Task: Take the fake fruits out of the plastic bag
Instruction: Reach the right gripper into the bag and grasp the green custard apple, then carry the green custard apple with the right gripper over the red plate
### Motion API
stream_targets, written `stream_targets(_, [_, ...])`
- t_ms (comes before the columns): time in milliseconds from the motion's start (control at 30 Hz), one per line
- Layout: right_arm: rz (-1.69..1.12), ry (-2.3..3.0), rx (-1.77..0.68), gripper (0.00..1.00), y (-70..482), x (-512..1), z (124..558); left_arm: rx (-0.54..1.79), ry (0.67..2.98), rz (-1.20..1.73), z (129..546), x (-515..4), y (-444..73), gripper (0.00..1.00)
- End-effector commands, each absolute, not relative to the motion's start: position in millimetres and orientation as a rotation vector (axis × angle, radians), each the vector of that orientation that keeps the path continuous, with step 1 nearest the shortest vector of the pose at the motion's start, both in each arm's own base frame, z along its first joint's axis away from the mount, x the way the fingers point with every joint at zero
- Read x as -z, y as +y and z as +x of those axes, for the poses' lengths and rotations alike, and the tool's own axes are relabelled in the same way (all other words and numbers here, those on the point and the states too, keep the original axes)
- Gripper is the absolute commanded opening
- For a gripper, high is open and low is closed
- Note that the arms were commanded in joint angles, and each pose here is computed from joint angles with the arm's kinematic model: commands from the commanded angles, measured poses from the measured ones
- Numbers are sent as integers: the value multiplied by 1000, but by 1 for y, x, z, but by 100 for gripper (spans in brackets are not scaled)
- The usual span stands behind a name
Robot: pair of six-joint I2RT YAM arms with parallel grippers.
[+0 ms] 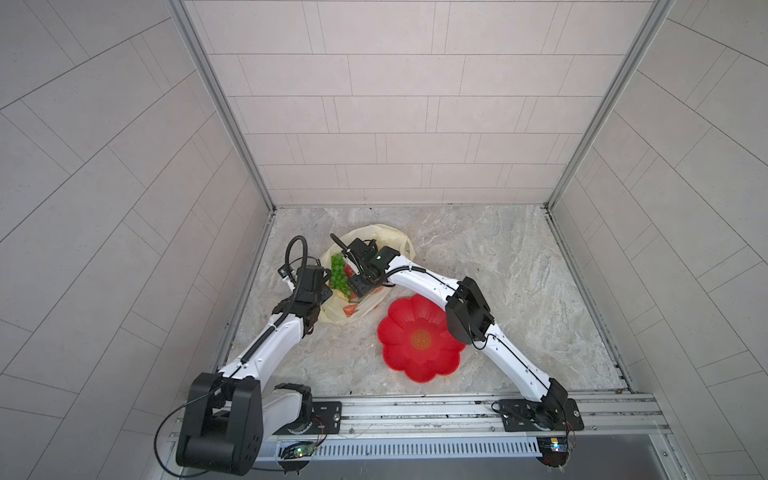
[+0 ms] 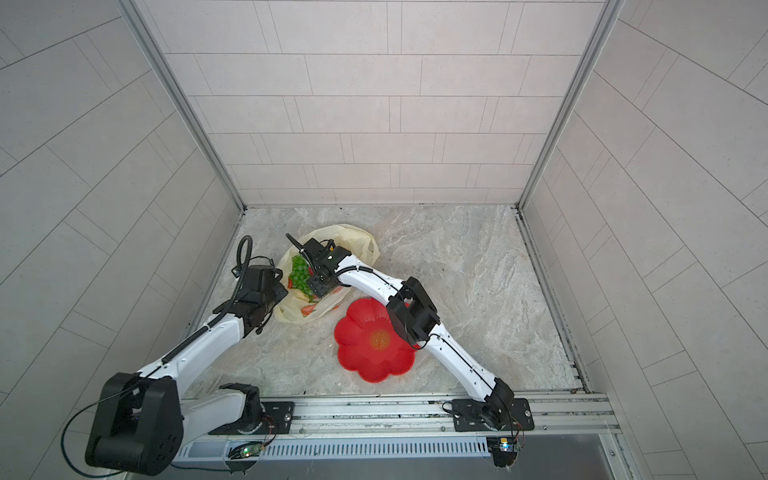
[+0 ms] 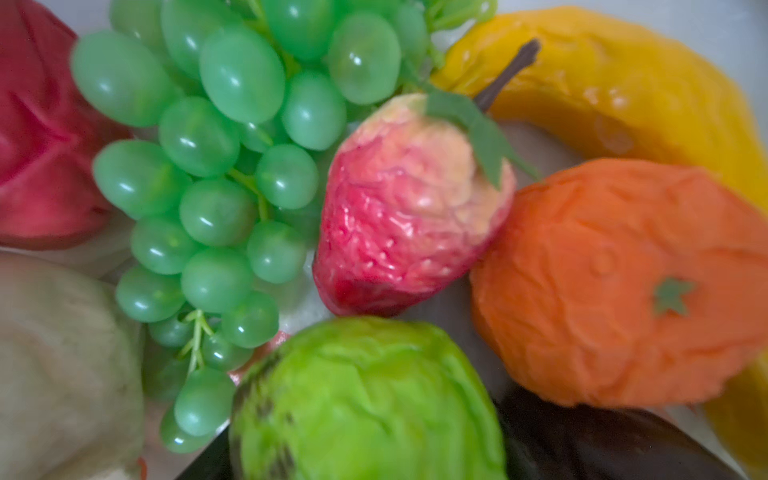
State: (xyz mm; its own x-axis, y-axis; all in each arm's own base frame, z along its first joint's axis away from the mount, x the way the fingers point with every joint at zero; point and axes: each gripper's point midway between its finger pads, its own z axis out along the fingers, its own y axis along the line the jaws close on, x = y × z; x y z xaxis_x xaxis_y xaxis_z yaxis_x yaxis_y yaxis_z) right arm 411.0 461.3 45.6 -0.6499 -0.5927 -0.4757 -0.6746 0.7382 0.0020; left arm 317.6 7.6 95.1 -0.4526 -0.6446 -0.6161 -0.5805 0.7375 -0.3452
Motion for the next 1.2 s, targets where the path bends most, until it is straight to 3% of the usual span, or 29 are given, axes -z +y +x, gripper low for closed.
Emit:
stream_targets(0, [-1009,2458,-275,77,471,-46,410,86,2167,-919,320,-101,11,0])
stream_targets(267, [-966,2470,-274,63,466,-67,408,82,2166,-918,320,-101,11,0])
stream_targets(767, [-960,2382,-84,60,397,-170,366,73,2164,-918,319,-101,12,0])
stream_targets(1167, [-919,2324,333,59,294,-156,303,72,2165,-917,319,-100,12,0])
